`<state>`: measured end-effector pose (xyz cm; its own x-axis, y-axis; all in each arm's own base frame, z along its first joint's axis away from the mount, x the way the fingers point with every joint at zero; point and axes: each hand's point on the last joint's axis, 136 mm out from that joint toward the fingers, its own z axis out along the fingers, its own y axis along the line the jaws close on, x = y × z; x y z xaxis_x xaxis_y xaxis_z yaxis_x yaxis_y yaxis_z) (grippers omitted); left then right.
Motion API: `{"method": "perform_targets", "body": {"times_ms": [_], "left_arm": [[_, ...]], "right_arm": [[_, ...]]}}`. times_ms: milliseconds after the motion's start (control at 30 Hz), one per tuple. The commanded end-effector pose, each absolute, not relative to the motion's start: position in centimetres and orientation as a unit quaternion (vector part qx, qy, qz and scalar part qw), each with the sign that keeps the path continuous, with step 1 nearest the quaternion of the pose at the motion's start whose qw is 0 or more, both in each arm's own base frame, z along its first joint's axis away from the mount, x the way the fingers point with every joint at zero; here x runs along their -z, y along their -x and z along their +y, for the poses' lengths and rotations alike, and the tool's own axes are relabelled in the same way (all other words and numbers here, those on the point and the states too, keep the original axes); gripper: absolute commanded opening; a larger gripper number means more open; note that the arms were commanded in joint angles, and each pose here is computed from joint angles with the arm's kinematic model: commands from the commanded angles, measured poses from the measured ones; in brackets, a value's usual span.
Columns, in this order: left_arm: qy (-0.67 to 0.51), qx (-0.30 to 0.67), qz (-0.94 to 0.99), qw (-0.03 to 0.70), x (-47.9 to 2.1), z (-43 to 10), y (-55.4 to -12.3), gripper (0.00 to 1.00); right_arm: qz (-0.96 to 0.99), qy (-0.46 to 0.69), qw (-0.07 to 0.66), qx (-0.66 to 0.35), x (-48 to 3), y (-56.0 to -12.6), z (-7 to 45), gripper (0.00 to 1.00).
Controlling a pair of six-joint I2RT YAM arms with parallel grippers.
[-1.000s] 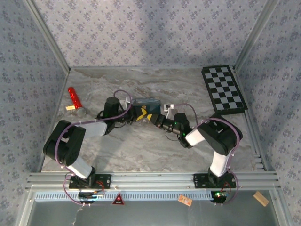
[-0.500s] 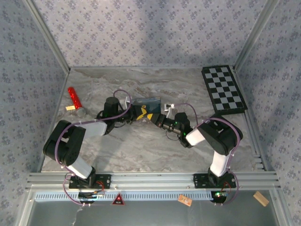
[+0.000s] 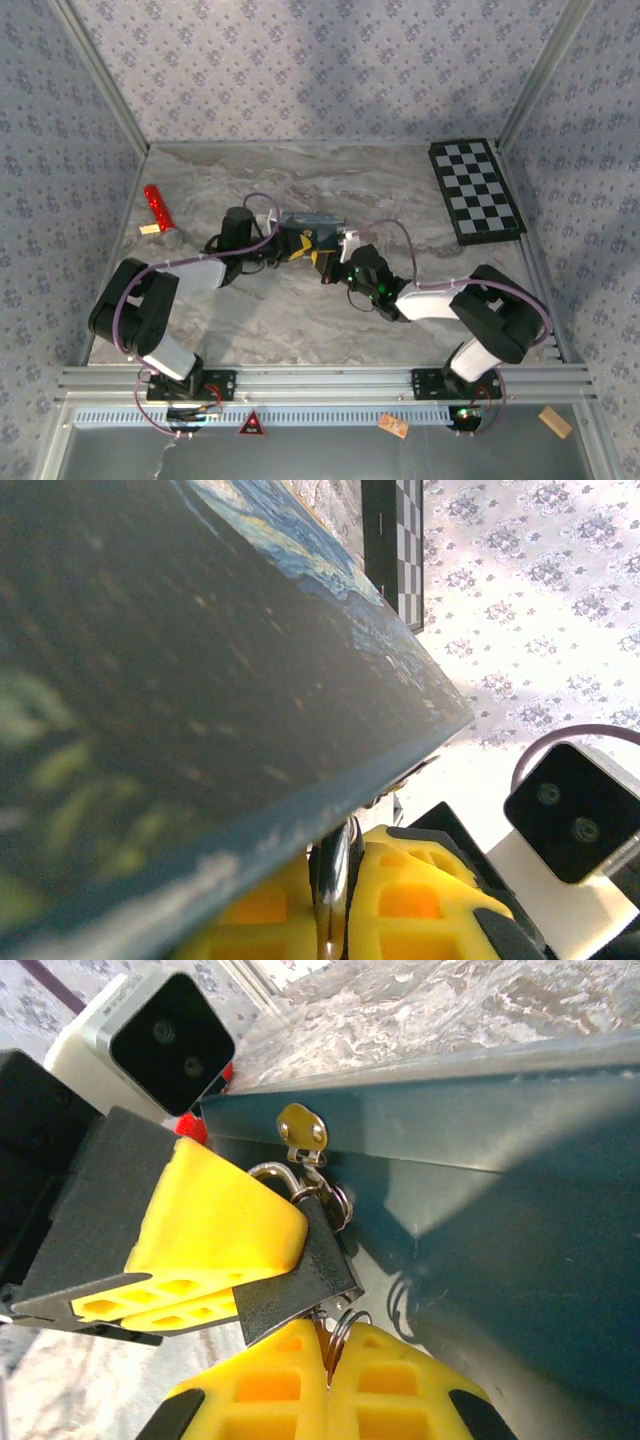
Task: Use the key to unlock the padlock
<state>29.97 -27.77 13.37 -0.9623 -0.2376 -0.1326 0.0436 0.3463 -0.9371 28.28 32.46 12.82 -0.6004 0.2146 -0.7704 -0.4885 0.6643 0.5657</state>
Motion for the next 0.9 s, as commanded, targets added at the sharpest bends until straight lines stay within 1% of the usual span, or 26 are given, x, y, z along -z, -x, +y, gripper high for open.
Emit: {"method": "perform_targets", "body": {"times_ms": [0,200,300,400,500,700,800,867], "left_arm": [[0.015,0.593,0.794,0.135,-16.3,-30.2,-29.8,0.0],[0.016,0.596,0.793,0.122,-16.1,-30.7,-29.5,0.01],[0.015,0.593,0.796,0.12,-15.9,-30.8,-29.3,0.1],[0.017,0.59,0.797,0.124,-15.8,-30.7,-29.3,0.19],[0.021,0.592,0.794,0.134,-16.0,-30.6,-29.3,0.32],[0.037,0.6,0.78,0.173,-16.8,-29.6,-29.4,0.57],[0.045,0.598,0.78,0.179,-16.6,-29.3,-29.3,0.62],[0.051,0.596,0.781,0.181,-16.4,-29.0,-29.2,0.63]], "right_arm": [[0.761,0.193,0.488,-0.38,-16.3,-26.4,35.8,0.0],[0.752,0.261,0.546,-0.26,-16.5,-25.3,36.5,0.0],[0.749,0.27,0.551,-0.248,-16.2,-25.0,36.7,0.0],[0.752,0.25,0.538,-0.289,-16.1,-25.1,36.6,0.0],[0.75,0.232,0.529,-0.322,-16.3,-25.0,36.7,0.0],[0.763,0.209,0.514,-0.332,-15.2,-25.0,36.4,0.0],[0.776,0.196,0.502,-0.327,-13.7,-25.1,35.8,0.0],[0.785,0.181,0.491,-0.333,-12.9,-25.4,35.4,0.0]]}}
